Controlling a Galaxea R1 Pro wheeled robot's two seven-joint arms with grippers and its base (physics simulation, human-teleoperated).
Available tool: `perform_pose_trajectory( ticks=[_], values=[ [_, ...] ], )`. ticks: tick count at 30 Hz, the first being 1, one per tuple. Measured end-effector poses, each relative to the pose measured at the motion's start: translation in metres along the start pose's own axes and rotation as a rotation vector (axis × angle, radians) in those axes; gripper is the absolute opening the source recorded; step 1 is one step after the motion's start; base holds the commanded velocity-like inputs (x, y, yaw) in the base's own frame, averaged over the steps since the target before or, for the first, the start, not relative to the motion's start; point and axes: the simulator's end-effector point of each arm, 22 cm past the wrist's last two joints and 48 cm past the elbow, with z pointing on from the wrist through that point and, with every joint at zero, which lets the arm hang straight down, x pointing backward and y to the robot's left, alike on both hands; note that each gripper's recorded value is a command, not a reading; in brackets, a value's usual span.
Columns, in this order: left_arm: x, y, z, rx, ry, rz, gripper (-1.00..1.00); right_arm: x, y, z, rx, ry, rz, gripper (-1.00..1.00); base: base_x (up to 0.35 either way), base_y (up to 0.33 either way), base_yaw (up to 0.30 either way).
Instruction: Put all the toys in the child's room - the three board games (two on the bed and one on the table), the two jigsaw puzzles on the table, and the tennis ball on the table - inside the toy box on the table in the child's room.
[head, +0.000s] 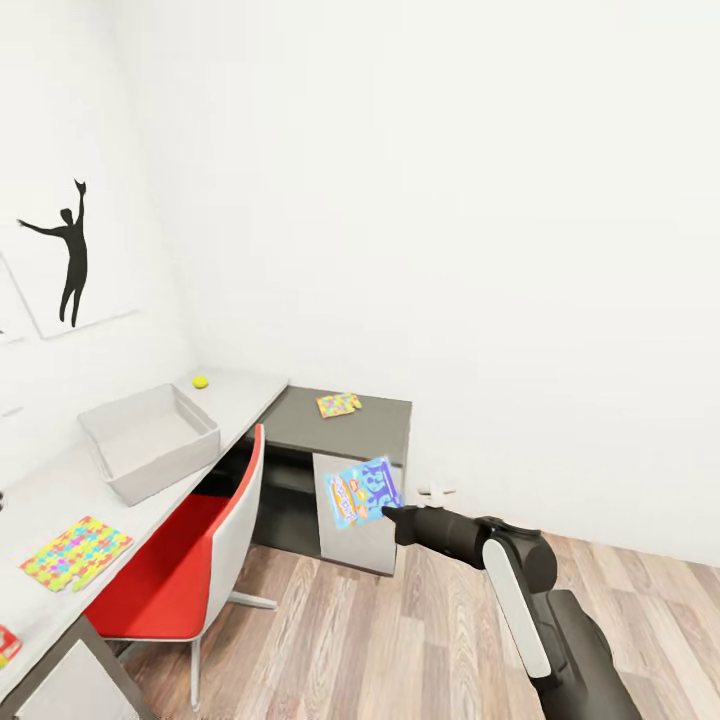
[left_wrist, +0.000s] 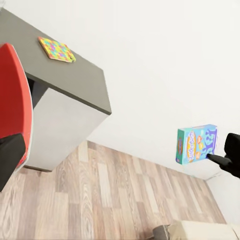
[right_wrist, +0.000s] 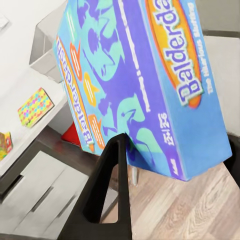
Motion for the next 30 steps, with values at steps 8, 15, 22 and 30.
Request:
perform_pose_trajectory(
  ticks=[8, 15, 22, 30],
  values=[
    [0.003, 0.001, 0.003, 0.0, 0.008, -0.004, 1.0, 0.001, -0.002, 0.001, 0.003, 0.002, 0.003, -1.0, 0.0, 0.0, 0.269],
    [0.02, 0.003, 0.019, 0.01, 0.068, -0.013, 1.0, 0.002, -0.009, -0.001, 0.01, 0.001, 0.011, -1.0, 0.0, 0.0, 0.268],
    [0.036, 0.008, 0.032, 0.0, 0.122, -0.024, 1.0, -0.008, -0.014, -0.002, 0.018, -0.062, -0.013, -1.0, 0.0, 0.0, 0.187],
    [0.041, 0.046, 0.036, -0.163, 0.117, -0.031, 1.0, -0.017, -0.015, -0.003, 0.023, -0.109, -0.038, -1.0, 0.0, 0.0, 0.01]
  ],
)
